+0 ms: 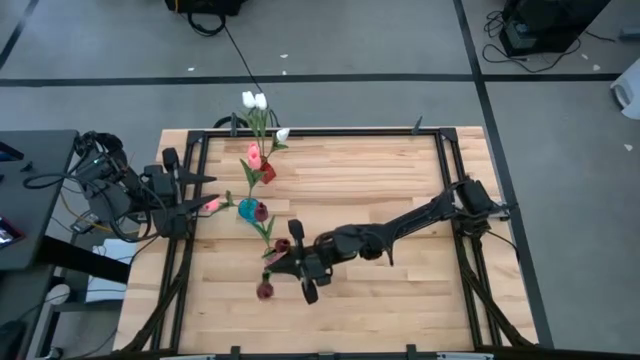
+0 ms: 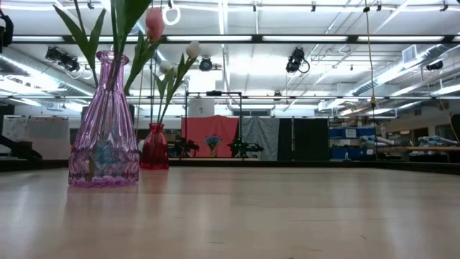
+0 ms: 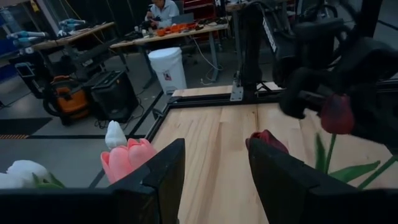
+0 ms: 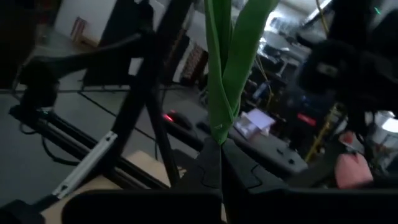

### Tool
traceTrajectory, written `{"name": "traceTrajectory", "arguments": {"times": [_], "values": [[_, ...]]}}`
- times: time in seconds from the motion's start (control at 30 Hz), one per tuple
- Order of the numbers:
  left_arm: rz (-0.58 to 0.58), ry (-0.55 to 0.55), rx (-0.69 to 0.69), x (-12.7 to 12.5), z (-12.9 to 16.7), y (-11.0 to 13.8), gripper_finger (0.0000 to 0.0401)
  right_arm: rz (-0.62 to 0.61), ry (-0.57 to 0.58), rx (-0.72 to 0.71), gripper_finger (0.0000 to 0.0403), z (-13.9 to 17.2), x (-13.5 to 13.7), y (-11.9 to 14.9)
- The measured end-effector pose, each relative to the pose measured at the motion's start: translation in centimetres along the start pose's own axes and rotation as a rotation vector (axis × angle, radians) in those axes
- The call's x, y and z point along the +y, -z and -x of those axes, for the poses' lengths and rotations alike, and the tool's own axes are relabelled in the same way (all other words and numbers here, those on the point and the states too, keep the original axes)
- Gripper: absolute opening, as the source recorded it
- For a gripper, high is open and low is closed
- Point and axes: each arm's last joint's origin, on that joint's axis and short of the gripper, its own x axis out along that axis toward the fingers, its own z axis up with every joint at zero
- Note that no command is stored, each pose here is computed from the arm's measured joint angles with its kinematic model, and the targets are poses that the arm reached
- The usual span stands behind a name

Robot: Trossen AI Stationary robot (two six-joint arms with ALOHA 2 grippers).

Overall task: Sort flowers into vase by color
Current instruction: Put the red flower into the pink vase, then return to Home Position

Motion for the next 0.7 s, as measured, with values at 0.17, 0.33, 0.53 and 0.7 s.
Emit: {"name": "traceTrajectory", "arguments": {"times": [0.17,0.33,0.53,0.7], "values": [[0.002,0.0,0.0,0.0,0.0,0.0,0.0183,-0.062,0.015,0.033,0.0003,0.0,-1.0,0.7],[0.022,0.0,0.0,0.0,0.0,0.0,0.0183,-0.221,0.017,0.11,0.0035,0.1,-1.9,2.0],[0.024,0.006,0.002,0.0,0.0,0.0,0.0183,-0.341,0.028,0.282,0.0117,0.5,-2.6,3.9],[0.032,0.008,-0.005,0.3,0.2,-0.3,0.0183,-0.341,0.024,0.321,0.0161,1.7,-4.0,1.5]]}}
